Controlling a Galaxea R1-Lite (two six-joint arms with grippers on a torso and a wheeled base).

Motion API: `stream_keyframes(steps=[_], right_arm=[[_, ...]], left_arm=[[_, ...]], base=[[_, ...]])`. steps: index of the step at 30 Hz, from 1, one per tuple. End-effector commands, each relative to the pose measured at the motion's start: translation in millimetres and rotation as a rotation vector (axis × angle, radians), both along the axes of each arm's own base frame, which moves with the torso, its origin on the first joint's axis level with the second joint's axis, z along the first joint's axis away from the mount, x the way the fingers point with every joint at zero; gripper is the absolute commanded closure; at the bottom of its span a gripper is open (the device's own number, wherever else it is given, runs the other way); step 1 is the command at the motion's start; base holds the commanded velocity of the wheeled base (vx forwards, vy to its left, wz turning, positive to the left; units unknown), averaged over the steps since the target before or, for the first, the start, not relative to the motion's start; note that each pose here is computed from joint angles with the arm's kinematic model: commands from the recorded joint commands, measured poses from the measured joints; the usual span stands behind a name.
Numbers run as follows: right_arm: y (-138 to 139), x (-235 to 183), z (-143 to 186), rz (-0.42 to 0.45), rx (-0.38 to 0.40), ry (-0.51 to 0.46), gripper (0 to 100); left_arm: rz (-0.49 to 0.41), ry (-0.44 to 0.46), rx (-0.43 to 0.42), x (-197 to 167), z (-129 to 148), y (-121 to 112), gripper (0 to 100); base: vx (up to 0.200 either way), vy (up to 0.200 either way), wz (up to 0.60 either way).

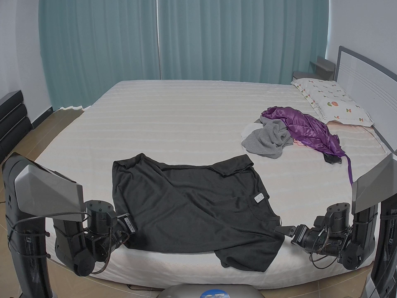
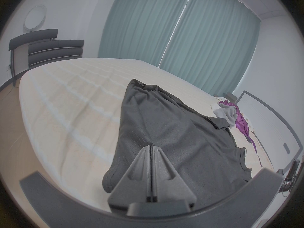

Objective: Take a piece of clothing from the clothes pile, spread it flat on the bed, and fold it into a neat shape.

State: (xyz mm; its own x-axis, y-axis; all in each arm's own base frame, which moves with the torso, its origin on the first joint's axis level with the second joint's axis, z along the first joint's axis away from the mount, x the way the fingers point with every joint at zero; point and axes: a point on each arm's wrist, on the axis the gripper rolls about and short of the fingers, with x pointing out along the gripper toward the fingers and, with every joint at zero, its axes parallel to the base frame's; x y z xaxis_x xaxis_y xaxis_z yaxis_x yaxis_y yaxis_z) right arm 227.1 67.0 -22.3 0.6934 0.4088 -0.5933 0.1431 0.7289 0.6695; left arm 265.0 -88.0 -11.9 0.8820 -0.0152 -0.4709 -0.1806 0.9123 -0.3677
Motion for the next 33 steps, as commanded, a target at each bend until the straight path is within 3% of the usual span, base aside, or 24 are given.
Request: stream_keyframes(steps=[1,8,9,14,25,33], right_arm=[[0.3,1.2,0.1,0.0,0.003,-0.011,0],[0.5,1.8,-2.0,0.0,0.002,-0.005,0],[0.5,1.7,-2.4,0.0,0.001,-0.003,0],[0.1,1.8,-2.4,-0.001,0.001,-0.003,0],[-1.0,1.9,-1.3,-0.007,0.003,-0.006,0],[-0.1,2.5,-0.1,-0.028,0.036,0.005,0]], left_arm=[[-0.022,0.023,0.014,6.6,-14.3,-6.7,100],[-0.082,0.016,0.008,4.7,-16.2,-23.4,100],[-0.093,0.016,0.008,3.8,-16.5,-26.4,0],[-0.105,-0.011,-0.013,7.1,-12.3,-32.5,0],[-0.019,-0.104,-0.181,4.8,26.9,-18.5,0],[0.053,0.001,-0.213,-13.4,17.1,8.7,0]], base=[[0.0,0.0,0.0],[0.0,0.0,0.0],[0.0,0.0,0.0],[0.0,0.0,0.0],[0.0,0.0,0.0],[0.0,0.0,0.0]])
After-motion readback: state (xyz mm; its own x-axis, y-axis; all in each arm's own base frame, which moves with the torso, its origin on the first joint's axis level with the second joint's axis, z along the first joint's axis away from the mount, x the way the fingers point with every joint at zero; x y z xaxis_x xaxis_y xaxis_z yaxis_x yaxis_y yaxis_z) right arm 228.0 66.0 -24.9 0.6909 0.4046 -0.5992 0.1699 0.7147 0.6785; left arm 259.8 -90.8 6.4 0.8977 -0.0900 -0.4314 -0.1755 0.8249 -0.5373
